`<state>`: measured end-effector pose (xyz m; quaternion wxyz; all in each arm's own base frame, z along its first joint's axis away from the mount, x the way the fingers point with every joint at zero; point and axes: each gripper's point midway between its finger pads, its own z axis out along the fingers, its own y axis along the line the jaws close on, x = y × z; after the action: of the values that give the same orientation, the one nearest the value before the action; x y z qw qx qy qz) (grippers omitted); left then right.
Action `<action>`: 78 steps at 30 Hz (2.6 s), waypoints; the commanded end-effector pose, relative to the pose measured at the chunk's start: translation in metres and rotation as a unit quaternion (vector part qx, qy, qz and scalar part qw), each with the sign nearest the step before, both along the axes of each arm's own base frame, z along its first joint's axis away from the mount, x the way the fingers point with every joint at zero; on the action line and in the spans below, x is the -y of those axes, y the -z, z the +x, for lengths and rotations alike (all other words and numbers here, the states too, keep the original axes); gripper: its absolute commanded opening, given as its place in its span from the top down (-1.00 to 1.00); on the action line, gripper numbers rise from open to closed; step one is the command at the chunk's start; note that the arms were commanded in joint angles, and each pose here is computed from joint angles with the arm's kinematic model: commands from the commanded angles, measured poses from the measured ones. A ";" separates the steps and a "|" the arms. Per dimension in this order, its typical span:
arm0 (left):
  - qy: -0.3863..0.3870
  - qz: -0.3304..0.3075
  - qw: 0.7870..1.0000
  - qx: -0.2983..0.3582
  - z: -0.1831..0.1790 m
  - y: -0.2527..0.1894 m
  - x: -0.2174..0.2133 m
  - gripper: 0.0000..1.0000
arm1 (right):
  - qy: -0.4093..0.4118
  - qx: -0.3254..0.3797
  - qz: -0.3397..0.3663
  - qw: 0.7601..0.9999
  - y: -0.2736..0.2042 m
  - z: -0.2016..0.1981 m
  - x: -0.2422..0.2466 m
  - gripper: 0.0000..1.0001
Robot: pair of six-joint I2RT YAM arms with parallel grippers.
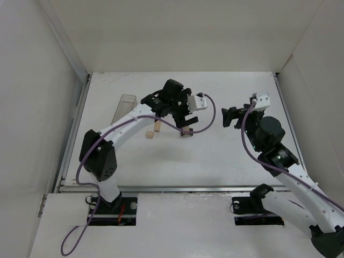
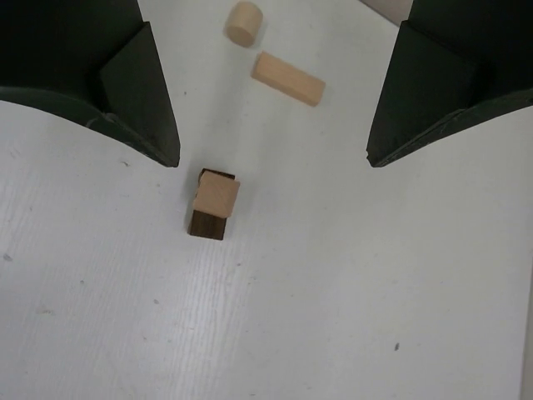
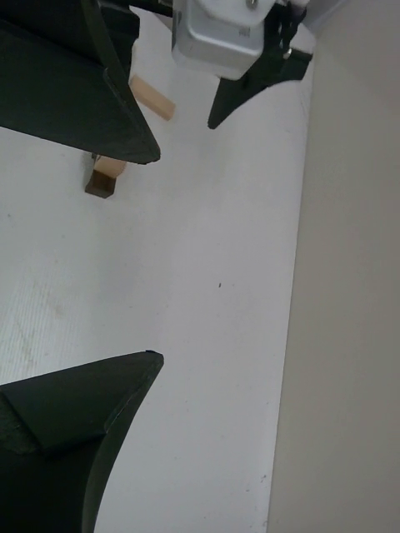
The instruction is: Build the wood block tower
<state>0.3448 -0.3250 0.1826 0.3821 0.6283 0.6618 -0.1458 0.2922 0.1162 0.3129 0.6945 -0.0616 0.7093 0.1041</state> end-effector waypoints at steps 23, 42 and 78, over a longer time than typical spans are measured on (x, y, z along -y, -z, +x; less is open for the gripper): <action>-0.574 -0.124 0.808 -0.038 0.075 -0.020 -0.288 -0.91 | -0.011 -0.373 -0.040 0.927 0.155 0.067 -0.147 -0.58; -0.562 -0.134 0.815 -0.043 0.073 -0.024 -0.282 -0.91 | -0.010 -0.437 -0.104 0.893 0.220 0.073 -0.171 -0.30; -0.468 -0.135 0.868 -0.096 0.055 -0.016 -0.247 -0.76 | -0.056 -0.421 -0.068 0.903 0.196 0.064 -0.187 -0.48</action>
<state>0.4131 -0.0556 0.1797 0.4108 0.1173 0.9027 -0.0511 0.3508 0.2884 0.0747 0.2732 -0.1078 0.9538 0.0636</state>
